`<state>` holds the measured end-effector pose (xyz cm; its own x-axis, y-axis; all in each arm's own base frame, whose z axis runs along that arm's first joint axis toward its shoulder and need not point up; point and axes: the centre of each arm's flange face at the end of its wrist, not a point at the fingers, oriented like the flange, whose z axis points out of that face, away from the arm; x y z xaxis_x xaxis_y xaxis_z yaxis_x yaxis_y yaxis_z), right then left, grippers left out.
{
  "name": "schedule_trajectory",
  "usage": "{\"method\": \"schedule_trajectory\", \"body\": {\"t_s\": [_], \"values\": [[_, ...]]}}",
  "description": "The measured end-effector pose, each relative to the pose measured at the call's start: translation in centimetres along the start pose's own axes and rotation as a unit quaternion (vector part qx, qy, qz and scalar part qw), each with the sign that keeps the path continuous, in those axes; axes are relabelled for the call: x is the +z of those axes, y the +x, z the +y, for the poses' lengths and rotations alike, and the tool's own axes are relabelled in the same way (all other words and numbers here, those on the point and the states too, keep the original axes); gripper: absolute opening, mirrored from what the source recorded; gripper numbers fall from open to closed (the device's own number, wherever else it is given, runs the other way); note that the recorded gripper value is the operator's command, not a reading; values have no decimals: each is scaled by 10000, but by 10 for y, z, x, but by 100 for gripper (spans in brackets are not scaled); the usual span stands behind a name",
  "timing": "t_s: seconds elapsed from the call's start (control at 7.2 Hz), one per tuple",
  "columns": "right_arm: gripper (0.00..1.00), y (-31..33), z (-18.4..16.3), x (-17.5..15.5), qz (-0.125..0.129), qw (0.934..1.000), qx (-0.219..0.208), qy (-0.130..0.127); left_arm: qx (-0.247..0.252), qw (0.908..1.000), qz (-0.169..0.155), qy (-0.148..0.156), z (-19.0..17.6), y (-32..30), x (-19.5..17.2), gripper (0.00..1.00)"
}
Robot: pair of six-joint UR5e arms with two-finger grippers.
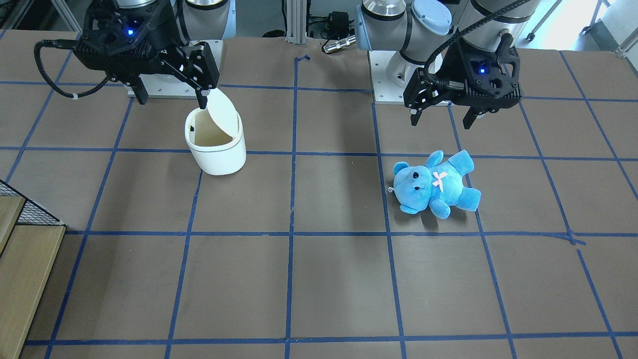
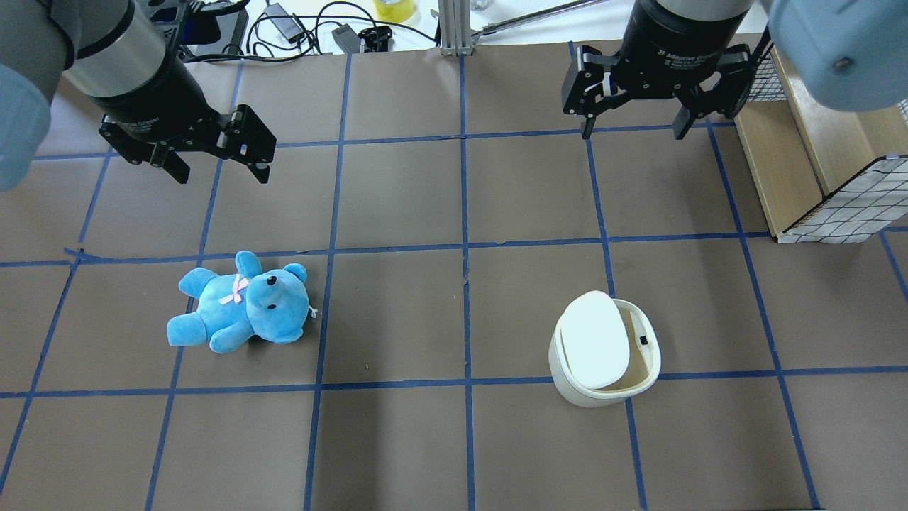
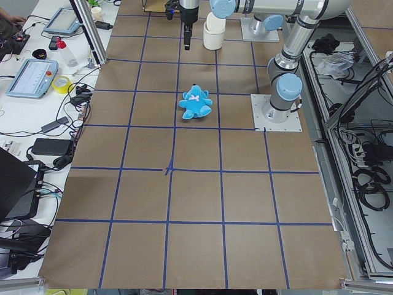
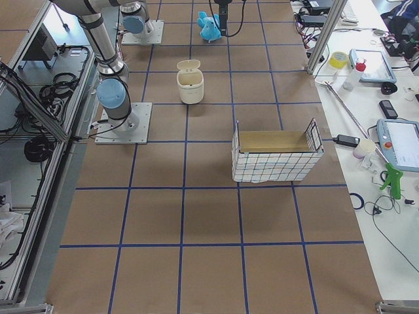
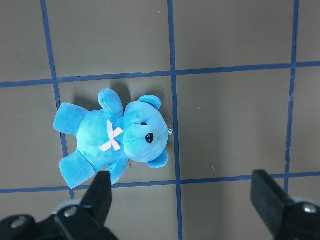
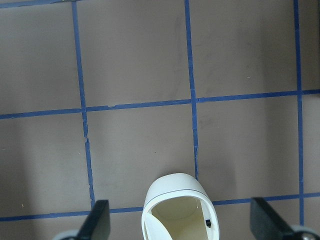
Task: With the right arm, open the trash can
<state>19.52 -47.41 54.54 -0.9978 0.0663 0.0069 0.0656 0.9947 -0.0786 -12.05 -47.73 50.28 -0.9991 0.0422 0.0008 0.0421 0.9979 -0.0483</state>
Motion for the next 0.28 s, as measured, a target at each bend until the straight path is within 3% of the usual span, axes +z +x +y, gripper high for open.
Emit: {"method": "schedule_trajectory", "body": {"t_s": [0.28], "values": [[100, -1, 0, 0, -17, 10000, -2, 4, 0, 10000, 0, 0, 0, 0, 0, 100]]}}
